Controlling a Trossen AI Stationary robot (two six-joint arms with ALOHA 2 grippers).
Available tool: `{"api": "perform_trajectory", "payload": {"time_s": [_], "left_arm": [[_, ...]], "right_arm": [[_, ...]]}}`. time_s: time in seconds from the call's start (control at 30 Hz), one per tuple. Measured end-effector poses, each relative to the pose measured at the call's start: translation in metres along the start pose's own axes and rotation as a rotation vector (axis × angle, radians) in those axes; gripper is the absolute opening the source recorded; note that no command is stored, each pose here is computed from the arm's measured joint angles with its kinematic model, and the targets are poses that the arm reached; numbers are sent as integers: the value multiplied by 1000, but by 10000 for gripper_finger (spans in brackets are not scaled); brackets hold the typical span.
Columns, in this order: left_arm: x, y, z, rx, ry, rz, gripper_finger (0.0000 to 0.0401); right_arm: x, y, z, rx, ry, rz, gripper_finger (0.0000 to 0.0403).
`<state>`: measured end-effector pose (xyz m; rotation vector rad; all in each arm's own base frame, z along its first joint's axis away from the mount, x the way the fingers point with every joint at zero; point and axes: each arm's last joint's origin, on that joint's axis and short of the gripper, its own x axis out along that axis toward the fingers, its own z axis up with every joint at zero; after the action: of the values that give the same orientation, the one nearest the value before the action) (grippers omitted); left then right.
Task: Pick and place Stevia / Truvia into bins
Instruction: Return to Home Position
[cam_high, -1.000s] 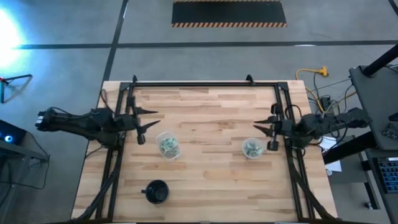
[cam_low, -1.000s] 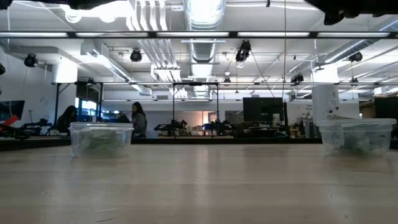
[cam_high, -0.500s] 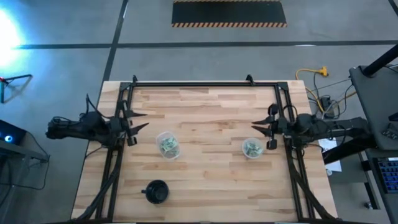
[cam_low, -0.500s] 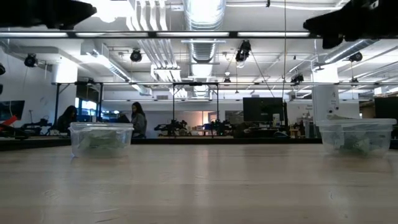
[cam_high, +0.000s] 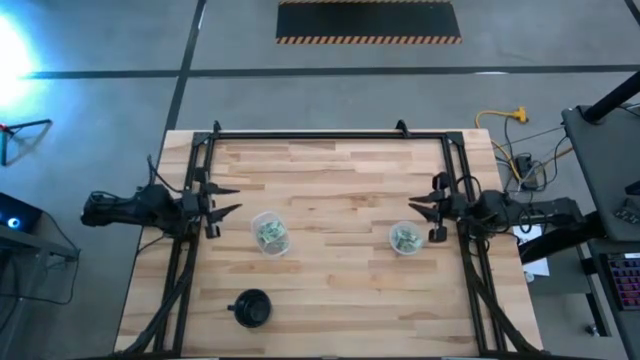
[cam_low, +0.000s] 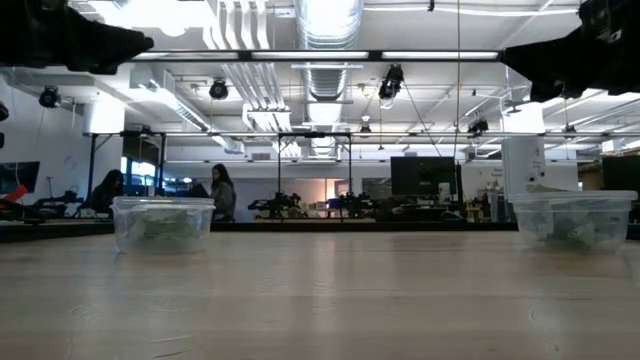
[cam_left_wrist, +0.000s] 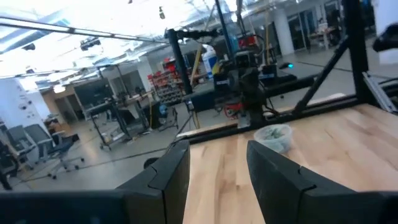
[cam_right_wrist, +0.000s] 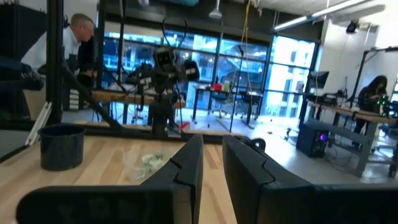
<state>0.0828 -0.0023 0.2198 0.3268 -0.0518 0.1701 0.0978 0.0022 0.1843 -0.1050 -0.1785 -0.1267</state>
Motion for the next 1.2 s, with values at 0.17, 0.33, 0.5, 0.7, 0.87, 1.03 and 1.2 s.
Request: {"api": "perform_trajectory", "payload": {"time_s": [0.17,0.33,0.5,0.7,0.87,1.03,1.2], "left_arm": [[3,-6,-10,-17,5,-63,144],[7,-13,-23,-25,-31,-76,144],[11,-20,-41,-27,-33,-75,144],[11,-19,-38,-39,-75,-58,144],[11,-19,-38,-60,-75,-58,144],[11,-20,-38,-61,-66,-61,144],[12,-20,-39,-59,-59,-63,144]], "right_arm": [[-3,0,-1,0,4,11,52],[-3,0,-1,-2,8,18,52],[-2,0,-2,-15,21,22,52],[-2,0,-3,-43,28,18,52],[-2,1,-5,-68,46,21,52],[-2,1,-5,-48,53,21,52],[-2,1,-5,-44,54,21,52]]}}
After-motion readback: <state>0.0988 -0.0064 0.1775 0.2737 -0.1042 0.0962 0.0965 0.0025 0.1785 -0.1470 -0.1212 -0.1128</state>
